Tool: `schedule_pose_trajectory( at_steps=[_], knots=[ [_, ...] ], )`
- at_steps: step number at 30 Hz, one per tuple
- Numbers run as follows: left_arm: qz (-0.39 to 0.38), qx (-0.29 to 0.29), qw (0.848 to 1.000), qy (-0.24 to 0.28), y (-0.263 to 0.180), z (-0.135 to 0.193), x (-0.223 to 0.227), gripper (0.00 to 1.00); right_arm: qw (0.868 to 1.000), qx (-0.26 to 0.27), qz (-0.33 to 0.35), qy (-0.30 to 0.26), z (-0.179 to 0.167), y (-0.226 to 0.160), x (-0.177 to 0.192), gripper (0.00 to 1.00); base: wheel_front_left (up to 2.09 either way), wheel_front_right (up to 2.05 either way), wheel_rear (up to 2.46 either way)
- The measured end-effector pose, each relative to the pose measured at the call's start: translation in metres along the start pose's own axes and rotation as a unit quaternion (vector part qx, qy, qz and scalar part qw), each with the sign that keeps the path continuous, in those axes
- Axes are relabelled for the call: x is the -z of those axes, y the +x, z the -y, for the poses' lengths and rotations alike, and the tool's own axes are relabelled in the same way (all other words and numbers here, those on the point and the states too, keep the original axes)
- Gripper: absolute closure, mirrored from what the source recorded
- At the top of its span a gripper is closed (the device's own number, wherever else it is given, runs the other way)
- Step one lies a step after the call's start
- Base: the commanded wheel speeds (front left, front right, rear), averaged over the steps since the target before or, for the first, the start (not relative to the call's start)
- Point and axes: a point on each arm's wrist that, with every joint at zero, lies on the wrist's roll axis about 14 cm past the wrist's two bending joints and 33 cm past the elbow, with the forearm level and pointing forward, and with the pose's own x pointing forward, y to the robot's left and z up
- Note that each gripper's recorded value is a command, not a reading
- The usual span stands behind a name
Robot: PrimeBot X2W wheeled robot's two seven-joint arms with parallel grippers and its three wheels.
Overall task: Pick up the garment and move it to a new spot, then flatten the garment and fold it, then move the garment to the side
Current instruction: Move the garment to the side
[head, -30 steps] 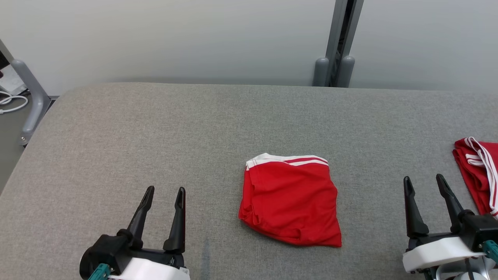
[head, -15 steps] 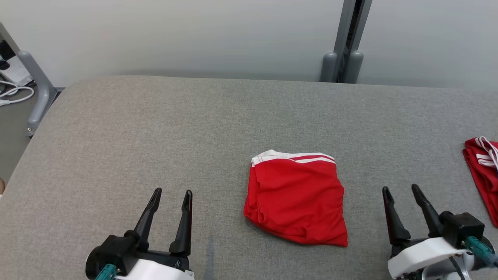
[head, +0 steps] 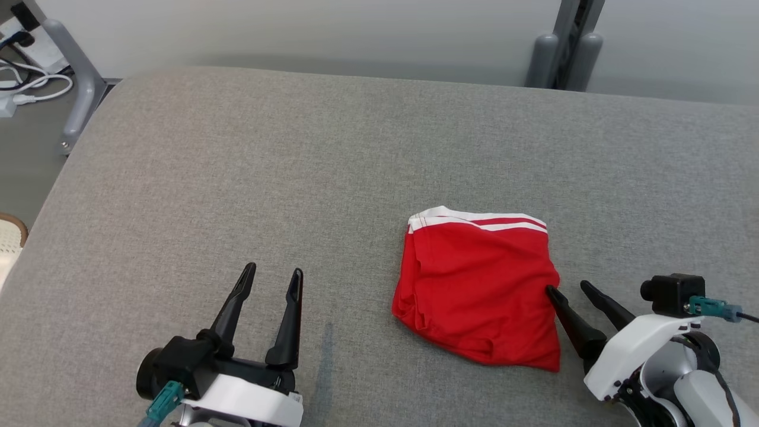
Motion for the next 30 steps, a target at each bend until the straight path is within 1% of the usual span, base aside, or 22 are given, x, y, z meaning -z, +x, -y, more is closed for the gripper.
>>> schedule_pose_trajectory(
  at_steps=[3,6,10,22,23,24,25,26,30],
  knots=[
    [0.001,-0.001,1.000,0.004,0.003,-0.002,-0.001,0.00,0.999,-0.013,-0.038,0.023,-0.002,0.009,0.010,0.00,0.00,0.00,0.00],
    [-0.003,-0.004,1.000,0.007,0.002,-0.003,0.001,0.00,0.997,-0.031,-0.060,0.041,-0.009,0.017,0.012,0.00,0.00,0.00,0.00],
    [-0.002,-0.006,1.000,0.010,0.004,-0.005,0.000,0.00,0.993,-0.048,-0.091,0.053,-0.017,0.026,0.019,0.00,0.00,0.00,0.00],
    [-0.010,-0.010,1.000,0.016,0.001,-0.007,0.004,0.00,0.986,-0.087,-0.126,0.061,-0.041,0.051,0.025,0.00,0.00,0.00,0.00],
    [-0.010,-0.010,1.000,0.017,0.001,-0.007,0.004,0.00,0.986,-0.089,-0.128,0.059,-0.042,0.052,0.025,0.32,0.00,0.00,0.00],
    [-0.010,-0.010,1.000,0.018,0.001,-0.007,0.004,0.00,0.986,-0.091,-0.129,0.059,-0.044,0.054,0.026,0.78,0.00,0.00,0.00],
    [-0.011,-0.009,1.000,0.019,0.001,-0.007,0.004,0.00,0.986,-0.093,-0.129,0.057,-0.045,0.055,0.025,0.78,0.00,0.00,0.00],
    [-0.011,-0.008,1.000,0.021,0.001,-0.006,0.004,0.00,0.986,-0.096,-0.127,0.054,-0.046,0.056,0.025,1.00,0.00,0.00,0.00],
    [-0.010,-0.005,1.000,0.024,0.002,-0.005,0.004,0.00,0.986,-0.098,-0.127,0.036,-0.046,0.057,0.027,1.00,0.00,0.00,0.00]
  ],
)
